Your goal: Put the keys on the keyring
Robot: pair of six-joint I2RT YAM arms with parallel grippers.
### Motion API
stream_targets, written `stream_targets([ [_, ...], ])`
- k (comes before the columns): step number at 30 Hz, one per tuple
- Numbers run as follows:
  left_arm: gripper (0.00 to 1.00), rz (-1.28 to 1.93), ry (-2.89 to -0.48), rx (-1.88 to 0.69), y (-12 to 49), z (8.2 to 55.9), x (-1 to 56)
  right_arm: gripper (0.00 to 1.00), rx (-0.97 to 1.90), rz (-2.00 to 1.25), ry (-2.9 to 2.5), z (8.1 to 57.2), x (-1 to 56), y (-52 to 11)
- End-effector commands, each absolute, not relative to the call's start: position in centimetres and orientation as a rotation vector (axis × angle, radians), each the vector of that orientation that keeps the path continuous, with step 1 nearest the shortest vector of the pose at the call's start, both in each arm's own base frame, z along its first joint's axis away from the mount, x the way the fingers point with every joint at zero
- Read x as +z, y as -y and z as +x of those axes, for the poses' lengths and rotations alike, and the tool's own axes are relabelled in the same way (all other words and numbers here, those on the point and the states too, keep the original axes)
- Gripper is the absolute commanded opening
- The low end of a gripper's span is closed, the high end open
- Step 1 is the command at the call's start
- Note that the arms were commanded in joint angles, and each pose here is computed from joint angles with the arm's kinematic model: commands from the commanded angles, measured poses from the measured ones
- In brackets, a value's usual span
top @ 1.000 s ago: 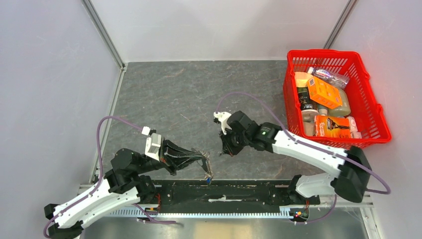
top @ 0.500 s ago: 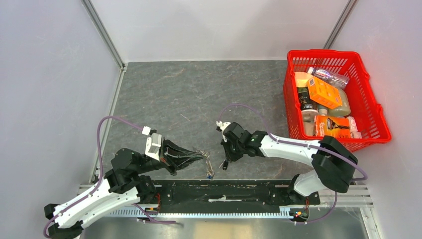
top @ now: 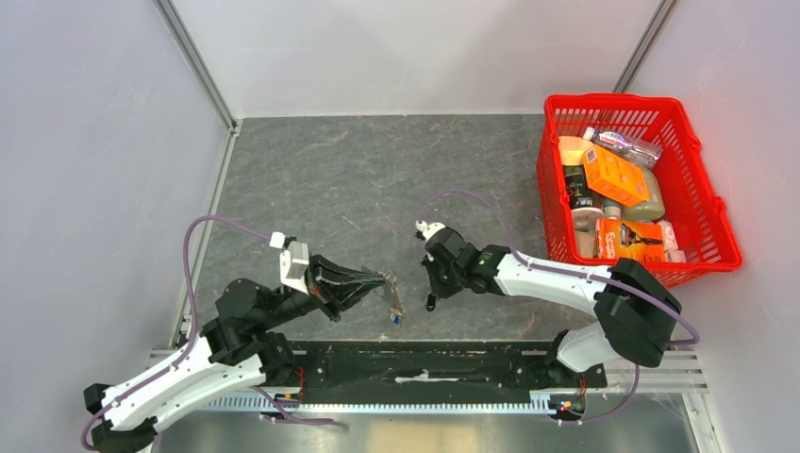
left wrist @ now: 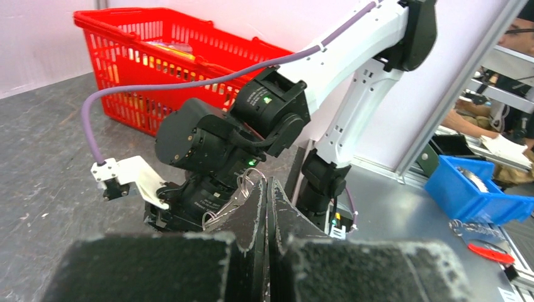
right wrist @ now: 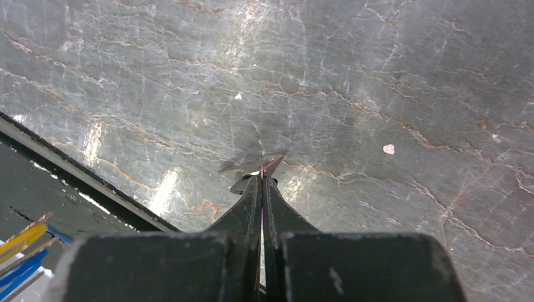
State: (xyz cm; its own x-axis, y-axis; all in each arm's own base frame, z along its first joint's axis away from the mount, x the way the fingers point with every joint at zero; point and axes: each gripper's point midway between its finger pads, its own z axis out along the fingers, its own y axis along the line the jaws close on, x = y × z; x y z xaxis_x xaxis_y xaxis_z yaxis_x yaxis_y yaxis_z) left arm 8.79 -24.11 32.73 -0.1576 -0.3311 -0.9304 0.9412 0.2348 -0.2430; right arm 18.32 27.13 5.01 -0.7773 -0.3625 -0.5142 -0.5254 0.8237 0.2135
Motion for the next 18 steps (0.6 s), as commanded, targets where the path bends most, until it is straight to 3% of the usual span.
stream_targets([
  [1,0.02,0.567,-1.21,-1.258,23.4,10.0,34.9,0.02,0.479,-0.574,-2.486,20.6,6.5,-28.2],
  [2,0.02,0.561,-1.212,-1.255,23.4,10.1,34.9,0.07,0.479,-0.566,-2.482,20.8,6.7,-28.2],
  [5,0.02,0.545,-1.219,-1.242,23.4,10.5,35.1,0.38,0.495,-0.555,-2.448,21.2,8.2,-28.4],
  [7,0.02,0.538,-1.227,-1.236,23.4,10.7,35.2,0.47,0.525,-0.56,-2.39,21.3,10.3,-28.4],
  [18,0.02,0.414,-1.276,-1.216,23.2,12.5,36.1,0.49,0.748,-0.852,-2.104,16.8,21.0,-26.8],
])
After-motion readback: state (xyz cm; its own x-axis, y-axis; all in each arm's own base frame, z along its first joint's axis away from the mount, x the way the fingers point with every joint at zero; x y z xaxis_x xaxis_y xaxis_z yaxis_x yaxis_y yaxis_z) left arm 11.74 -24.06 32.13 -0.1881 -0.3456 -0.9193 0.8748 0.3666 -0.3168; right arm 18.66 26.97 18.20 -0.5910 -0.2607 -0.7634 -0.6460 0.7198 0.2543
